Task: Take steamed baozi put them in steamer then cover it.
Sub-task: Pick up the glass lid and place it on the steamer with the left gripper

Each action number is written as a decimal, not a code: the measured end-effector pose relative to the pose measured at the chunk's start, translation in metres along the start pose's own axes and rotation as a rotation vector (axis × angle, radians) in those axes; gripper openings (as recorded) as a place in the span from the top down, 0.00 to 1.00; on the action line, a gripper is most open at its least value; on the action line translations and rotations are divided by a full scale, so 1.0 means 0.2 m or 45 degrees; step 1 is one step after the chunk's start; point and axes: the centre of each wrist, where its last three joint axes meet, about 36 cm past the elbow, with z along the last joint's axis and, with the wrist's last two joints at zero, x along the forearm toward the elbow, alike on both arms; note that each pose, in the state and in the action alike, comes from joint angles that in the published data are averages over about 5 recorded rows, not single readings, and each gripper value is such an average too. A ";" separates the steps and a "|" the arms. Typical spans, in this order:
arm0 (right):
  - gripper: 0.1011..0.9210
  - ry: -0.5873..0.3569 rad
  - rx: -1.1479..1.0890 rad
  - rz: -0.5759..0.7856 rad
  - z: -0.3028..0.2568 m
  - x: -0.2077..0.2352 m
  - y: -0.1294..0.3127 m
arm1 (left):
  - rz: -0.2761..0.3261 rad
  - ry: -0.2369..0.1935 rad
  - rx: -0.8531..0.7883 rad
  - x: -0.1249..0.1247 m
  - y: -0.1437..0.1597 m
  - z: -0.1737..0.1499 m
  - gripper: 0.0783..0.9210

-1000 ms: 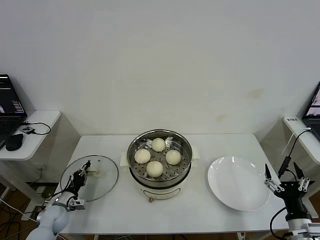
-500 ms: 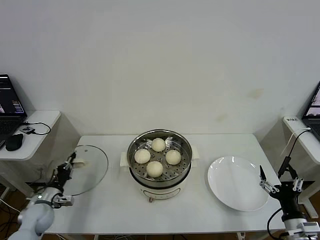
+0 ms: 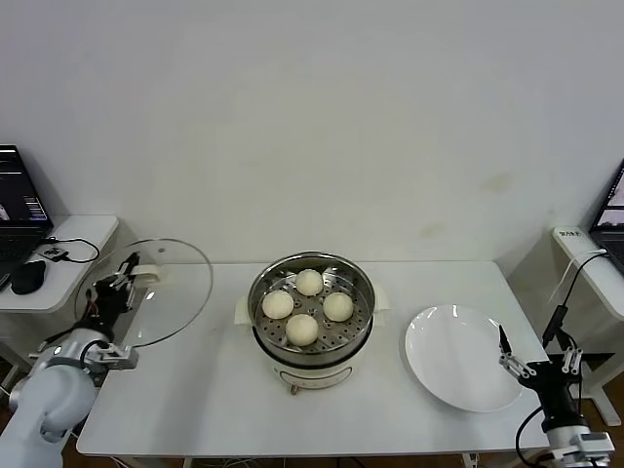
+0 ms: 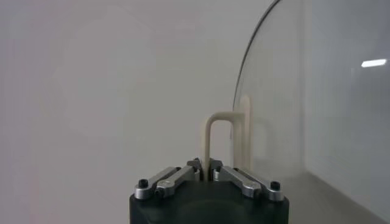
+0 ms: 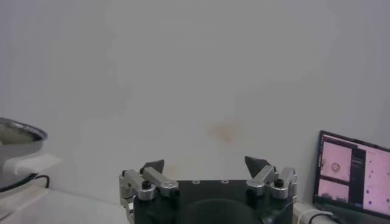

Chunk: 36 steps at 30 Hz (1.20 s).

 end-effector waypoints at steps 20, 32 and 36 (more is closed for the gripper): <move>0.12 0.005 0.104 0.035 0.11 0.02 0.11 | 0.095 -0.204 0.108 -0.08 0.07 -0.75 0.92; 0.12 0.031 0.144 0.033 0.19 0.04 0.16 | 0.098 -0.215 0.123 -0.15 0.06 -1.10 0.92; 0.12 0.038 0.148 0.029 0.21 0.04 0.18 | 0.096 -0.222 0.126 -0.17 0.05 -1.21 0.92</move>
